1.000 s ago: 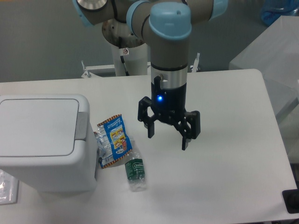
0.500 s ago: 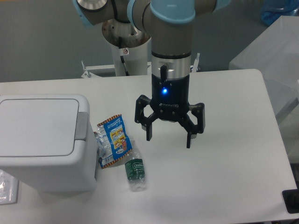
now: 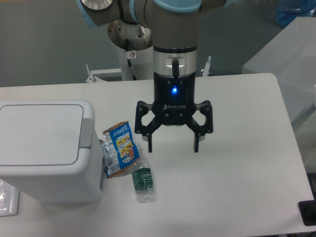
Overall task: Open the trash can
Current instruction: 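Lower the gripper onto the trash can lid's front edge, then push the gripper against the lid edge to flip the lid open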
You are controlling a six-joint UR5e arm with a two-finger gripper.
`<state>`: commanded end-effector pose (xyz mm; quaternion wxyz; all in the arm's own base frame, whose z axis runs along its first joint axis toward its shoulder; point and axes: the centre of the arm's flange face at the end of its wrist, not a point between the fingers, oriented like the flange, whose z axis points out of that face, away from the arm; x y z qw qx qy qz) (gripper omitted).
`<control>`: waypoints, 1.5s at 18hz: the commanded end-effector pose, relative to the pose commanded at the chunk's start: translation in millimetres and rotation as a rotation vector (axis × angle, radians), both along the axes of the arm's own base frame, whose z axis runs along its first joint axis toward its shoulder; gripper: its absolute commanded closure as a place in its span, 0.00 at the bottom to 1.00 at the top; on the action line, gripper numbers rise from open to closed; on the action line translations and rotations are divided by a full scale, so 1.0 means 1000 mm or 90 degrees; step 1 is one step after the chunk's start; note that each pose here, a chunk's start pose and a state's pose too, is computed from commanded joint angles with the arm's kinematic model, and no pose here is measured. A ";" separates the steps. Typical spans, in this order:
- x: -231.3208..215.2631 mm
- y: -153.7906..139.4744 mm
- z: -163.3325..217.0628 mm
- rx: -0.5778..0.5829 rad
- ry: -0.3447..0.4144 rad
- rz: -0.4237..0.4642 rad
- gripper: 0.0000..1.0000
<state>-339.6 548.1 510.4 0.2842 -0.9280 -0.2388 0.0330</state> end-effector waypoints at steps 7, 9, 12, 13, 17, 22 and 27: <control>0.047 0.006 -0.017 -0.019 -0.019 -0.037 0.00; 0.054 0.000 -0.017 -0.019 -0.018 -0.041 0.00; 0.063 0.000 -0.012 -0.011 -0.018 -0.052 0.00; 0.066 0.002 -0.012 -0.007 -0.021 -0.058 0.00; 0.074 -0.004 -0.011 -0.007 -0.023 -0.061 0.00; 0.084 -0.011 -0.010 -0.009 -0.021 -0.067 0.00; 0.084 -0.009 -0.013 -0.011 -0.024 -0.067 0.00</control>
